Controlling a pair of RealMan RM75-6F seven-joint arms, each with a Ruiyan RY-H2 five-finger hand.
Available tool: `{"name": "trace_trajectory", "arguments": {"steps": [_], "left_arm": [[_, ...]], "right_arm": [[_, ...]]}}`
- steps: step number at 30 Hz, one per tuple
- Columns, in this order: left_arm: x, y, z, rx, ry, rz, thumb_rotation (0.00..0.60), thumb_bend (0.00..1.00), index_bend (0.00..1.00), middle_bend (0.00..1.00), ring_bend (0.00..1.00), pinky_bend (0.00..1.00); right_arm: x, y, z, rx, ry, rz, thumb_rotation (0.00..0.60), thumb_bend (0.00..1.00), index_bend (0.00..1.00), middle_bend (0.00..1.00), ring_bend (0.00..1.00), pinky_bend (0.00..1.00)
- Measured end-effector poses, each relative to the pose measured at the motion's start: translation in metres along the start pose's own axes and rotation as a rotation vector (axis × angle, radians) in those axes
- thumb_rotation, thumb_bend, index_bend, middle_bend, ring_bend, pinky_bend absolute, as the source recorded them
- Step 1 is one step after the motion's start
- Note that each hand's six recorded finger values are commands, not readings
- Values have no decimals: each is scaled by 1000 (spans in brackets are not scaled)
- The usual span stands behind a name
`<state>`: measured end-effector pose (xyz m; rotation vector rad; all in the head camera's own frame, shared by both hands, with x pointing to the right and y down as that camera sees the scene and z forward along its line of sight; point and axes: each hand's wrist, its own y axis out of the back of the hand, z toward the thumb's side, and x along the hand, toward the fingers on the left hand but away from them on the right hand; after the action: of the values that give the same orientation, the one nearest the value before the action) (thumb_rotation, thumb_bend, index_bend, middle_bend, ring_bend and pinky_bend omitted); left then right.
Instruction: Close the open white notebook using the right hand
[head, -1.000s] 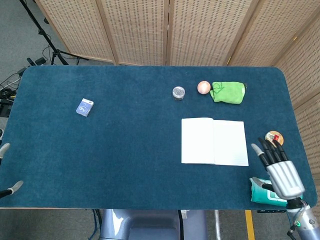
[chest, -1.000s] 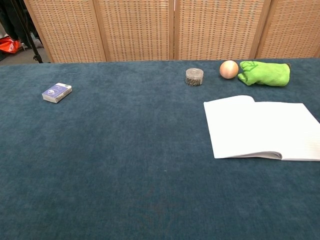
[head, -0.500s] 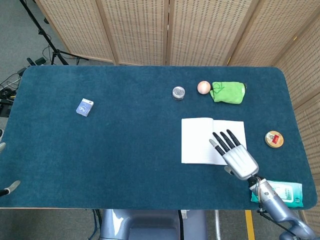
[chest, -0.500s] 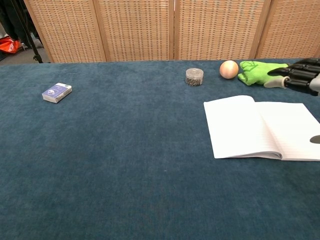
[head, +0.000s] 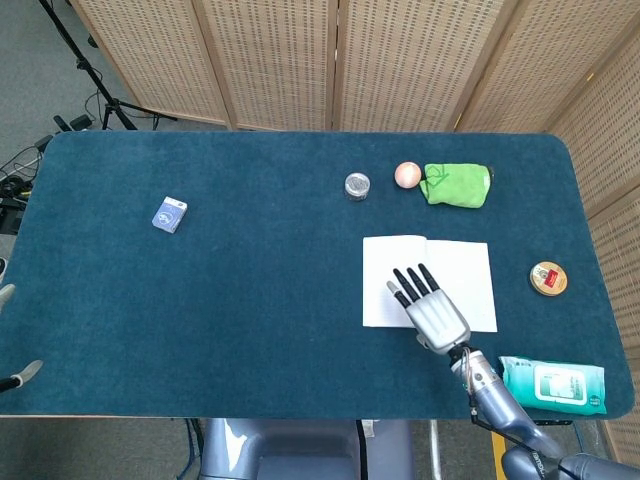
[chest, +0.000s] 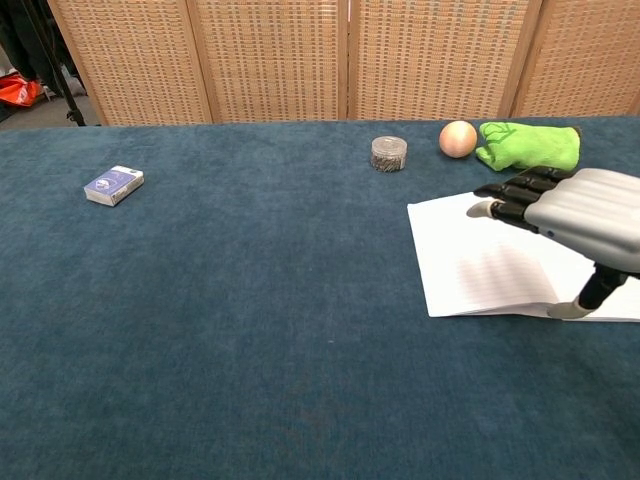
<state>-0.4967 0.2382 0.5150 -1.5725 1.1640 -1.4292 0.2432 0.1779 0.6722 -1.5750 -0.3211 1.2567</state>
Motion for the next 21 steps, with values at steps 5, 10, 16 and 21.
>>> {"name": "trace_trajectory", "arguments": {"steps": [5,10,16,21], "left_arm": [[0,0,0,-3,2,1,600,0,0,0,0,0],[1,2,-2,-12,6,2,600,0,0,0,0,0],[1,4,-3,-23,5,3,600,0,0,0,0,0],[1,5,-4,-35,6,7,600,0,0,0,0,0]], "right_arm": [[-7,-6,12,-2,4,17,600,180,0,0,0,0],[-15,-12,14,-14,-12,32,600,182,0,0,0,0],[-23,-17,16,-10,-27,33,600,182,0,0,0,0],[-27,-18,20,9,-35,32,600,185,0,0,0,0]]}}
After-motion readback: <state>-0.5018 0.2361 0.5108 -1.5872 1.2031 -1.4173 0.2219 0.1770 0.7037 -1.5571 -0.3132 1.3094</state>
